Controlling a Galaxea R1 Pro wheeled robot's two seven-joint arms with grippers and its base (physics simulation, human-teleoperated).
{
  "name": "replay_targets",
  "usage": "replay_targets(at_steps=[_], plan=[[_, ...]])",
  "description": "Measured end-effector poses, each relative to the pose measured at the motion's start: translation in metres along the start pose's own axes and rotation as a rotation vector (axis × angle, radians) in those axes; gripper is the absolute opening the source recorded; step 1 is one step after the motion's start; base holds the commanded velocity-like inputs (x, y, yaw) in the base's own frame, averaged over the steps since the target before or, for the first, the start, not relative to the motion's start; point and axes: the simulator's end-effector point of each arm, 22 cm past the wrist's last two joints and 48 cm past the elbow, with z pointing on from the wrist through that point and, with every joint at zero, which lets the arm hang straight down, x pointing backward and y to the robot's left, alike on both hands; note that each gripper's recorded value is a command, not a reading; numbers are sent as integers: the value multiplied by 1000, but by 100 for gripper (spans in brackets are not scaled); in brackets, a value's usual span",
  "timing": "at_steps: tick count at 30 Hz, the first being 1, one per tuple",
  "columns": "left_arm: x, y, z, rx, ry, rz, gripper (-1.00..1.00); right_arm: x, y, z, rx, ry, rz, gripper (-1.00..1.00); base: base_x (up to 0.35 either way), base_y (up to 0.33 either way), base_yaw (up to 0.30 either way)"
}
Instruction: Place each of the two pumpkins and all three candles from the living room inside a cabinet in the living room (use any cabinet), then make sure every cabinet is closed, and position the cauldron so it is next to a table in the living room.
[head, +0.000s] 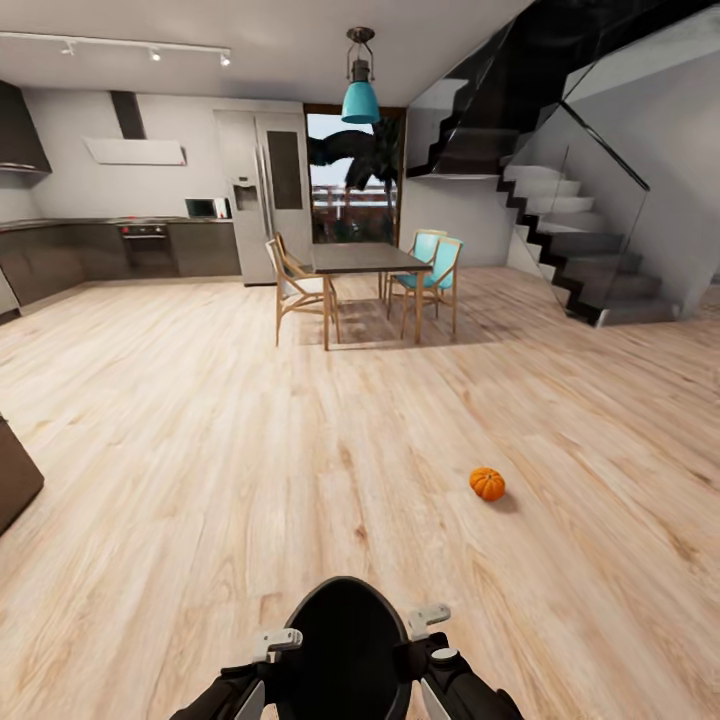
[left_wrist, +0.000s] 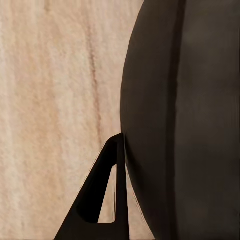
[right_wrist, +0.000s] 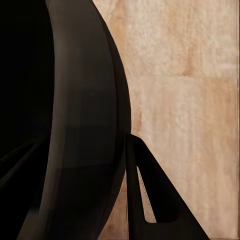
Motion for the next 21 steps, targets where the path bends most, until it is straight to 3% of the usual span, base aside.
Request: replay_targets(at_steps=[21], plan=[[0,0,0,0,0,0,-100,0,0,0,0,0,0,-100,0,0,-257]])
